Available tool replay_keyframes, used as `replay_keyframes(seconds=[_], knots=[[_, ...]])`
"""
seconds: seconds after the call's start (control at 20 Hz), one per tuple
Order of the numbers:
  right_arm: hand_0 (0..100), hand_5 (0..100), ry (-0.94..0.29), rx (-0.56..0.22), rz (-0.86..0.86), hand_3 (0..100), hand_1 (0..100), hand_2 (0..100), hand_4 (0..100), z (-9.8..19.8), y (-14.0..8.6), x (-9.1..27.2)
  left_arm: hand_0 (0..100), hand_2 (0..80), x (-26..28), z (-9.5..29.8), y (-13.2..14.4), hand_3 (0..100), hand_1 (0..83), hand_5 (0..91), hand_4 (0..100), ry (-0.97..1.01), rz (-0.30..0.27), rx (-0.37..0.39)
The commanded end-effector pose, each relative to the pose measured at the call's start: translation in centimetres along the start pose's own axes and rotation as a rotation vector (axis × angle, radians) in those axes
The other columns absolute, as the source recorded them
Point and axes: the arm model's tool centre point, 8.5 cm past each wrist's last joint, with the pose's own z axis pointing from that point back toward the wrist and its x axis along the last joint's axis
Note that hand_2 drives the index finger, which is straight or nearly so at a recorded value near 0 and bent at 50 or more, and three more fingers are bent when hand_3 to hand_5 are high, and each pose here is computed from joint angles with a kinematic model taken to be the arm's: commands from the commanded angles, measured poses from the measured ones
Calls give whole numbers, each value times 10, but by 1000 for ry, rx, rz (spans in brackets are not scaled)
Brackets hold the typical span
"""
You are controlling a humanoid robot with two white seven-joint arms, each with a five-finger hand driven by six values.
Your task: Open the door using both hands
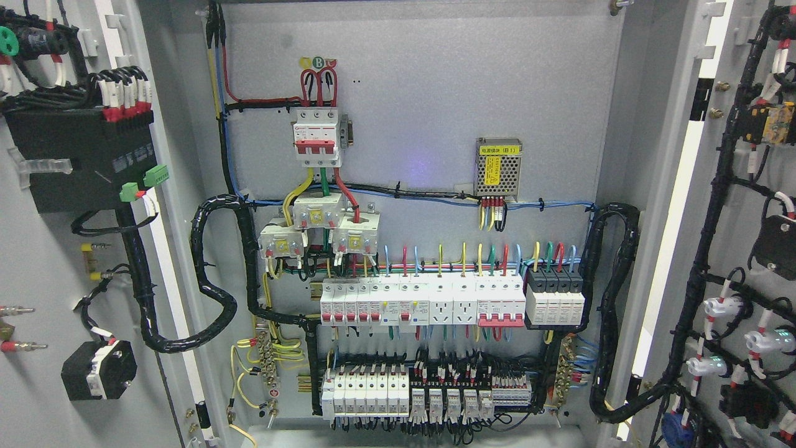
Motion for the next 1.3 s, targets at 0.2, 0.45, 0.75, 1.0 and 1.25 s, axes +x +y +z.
replay_keyframes(seconds=[0.2, 0.45, 0.75, 1.0, 1.25], knots=[[380, 0, -7, -58, 39, 0, 0, 0, 0, 9, -11, 8, 0, 0, 32, 4, 70, 0, 0, 0, 0, -300, -174, 29], [380, 0, -11, -73, 51, 0, 0, 0, 0, 11, -15, 11, 0, 0, 14, 0, 93, 0, 0, 0, 0, -237, -190, 50], [380, 0, -12, -105, 58, 0, 0, 0, 0, 17, -16, 12, 0, 0, -12, -7, 121, 0, 0, 0, 0, -162, -210, 88], [380, 0, -2, -118, 68, 0, 0, 0, 0, 22, -18, 14, 0, 0, -24, -17, 142, 0, 0, 0, 0, -128, -233, 115], [380, 0, 6, -132, 78, 0, 0, 0, 0, 27, -21, 17, 0, 0, -30, -17, 157, 0, 0, 0, 0, -65, -237, 144]])
